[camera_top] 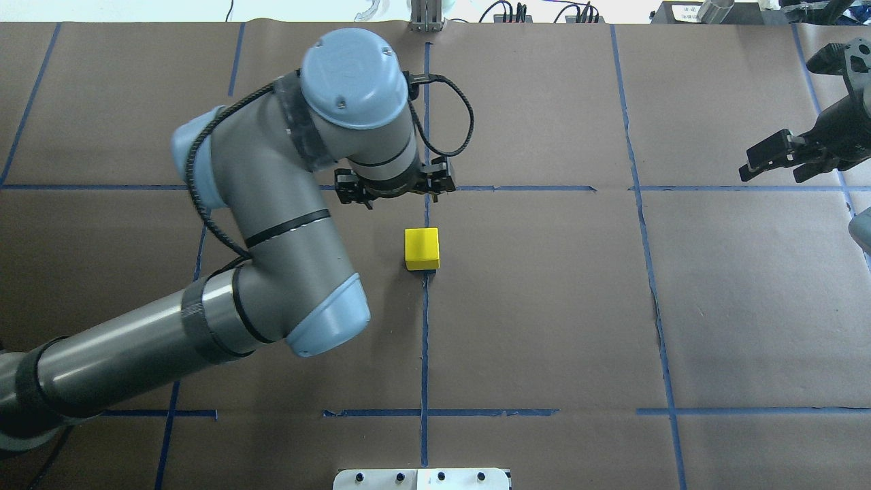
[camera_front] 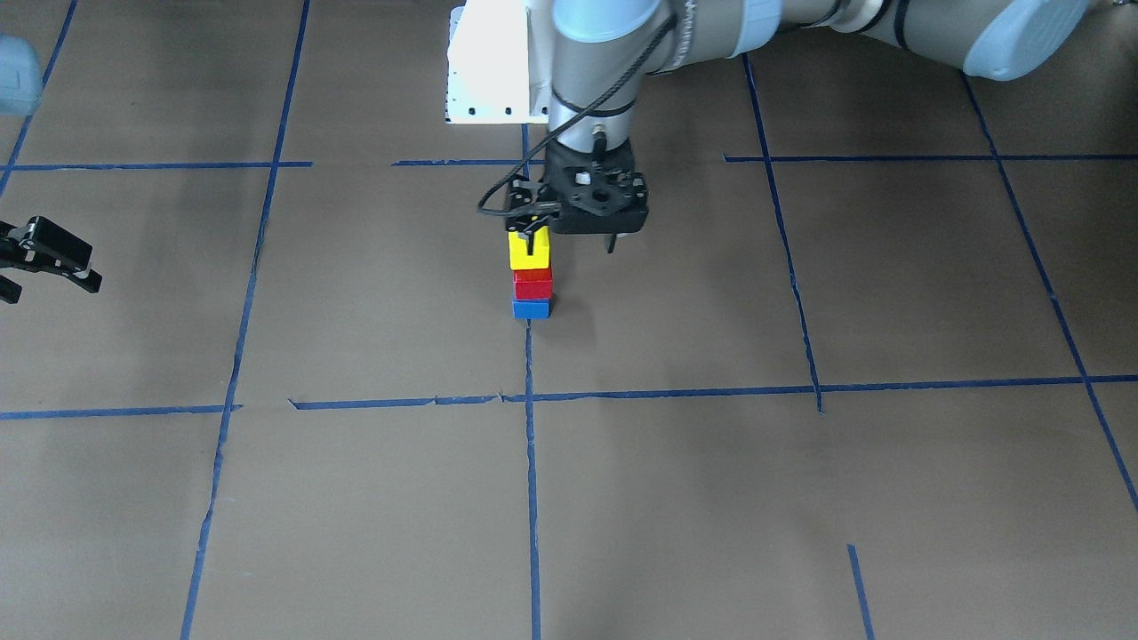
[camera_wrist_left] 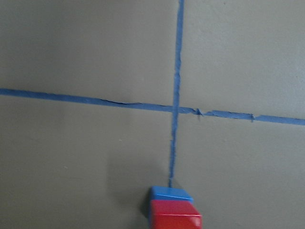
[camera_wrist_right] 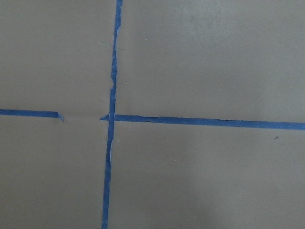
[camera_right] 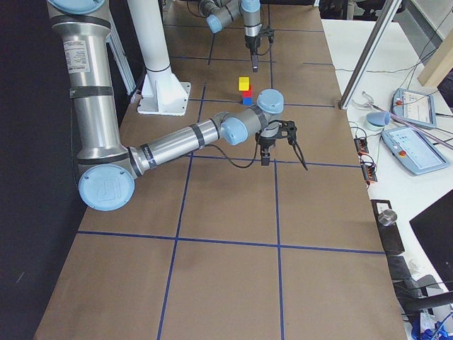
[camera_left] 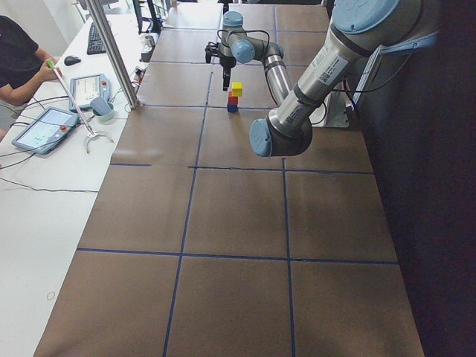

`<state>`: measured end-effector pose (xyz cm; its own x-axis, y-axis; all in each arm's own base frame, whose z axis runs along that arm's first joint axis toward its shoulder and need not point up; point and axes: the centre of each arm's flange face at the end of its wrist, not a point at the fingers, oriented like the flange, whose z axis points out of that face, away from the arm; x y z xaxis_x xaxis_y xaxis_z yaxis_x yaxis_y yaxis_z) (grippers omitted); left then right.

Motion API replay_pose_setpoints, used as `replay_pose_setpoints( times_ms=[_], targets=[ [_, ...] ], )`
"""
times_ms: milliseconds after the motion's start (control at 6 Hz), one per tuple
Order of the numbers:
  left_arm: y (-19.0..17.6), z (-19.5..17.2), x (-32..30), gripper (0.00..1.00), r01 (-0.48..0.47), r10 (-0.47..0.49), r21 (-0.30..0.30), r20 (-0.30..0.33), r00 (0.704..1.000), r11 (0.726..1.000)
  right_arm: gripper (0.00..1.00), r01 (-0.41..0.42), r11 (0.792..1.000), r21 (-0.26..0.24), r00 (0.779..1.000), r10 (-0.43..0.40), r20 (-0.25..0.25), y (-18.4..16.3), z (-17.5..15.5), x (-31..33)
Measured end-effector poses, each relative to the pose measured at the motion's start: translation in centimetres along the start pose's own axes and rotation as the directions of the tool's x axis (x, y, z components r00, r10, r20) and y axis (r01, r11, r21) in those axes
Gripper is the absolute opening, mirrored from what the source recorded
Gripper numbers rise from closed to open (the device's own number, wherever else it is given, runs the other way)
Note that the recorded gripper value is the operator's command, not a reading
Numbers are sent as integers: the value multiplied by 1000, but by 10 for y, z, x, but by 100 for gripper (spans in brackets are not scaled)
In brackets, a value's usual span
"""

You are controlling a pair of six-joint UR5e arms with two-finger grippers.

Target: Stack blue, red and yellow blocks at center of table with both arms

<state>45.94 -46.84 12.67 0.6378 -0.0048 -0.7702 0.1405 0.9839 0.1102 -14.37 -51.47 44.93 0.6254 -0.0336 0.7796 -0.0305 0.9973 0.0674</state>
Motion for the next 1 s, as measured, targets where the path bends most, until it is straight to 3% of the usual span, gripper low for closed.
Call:
replay_pose_setpoints(
  times_ms=[333,500,833,1000],
  targets=[
    [-1,-8,-110,100,-183,183,2,48,982,983,100,-7,999,45,1000,8,-19,-9,-29,41],
    [-14,-10,-184,100,-260,262,-37,67,963,965,100,16,998,57,999,-13,-42,-10,-47,74],
    [-34,-21,-358,100,-369,374,-93,48,926,925,100,81,997,22,993,-78,-89,15,-77,155],
    [-38,-25,-443,100,-379,384,-128,23,923,917,100,105,994,-1,990,-104,-99,39,-80,193]
  ],
)
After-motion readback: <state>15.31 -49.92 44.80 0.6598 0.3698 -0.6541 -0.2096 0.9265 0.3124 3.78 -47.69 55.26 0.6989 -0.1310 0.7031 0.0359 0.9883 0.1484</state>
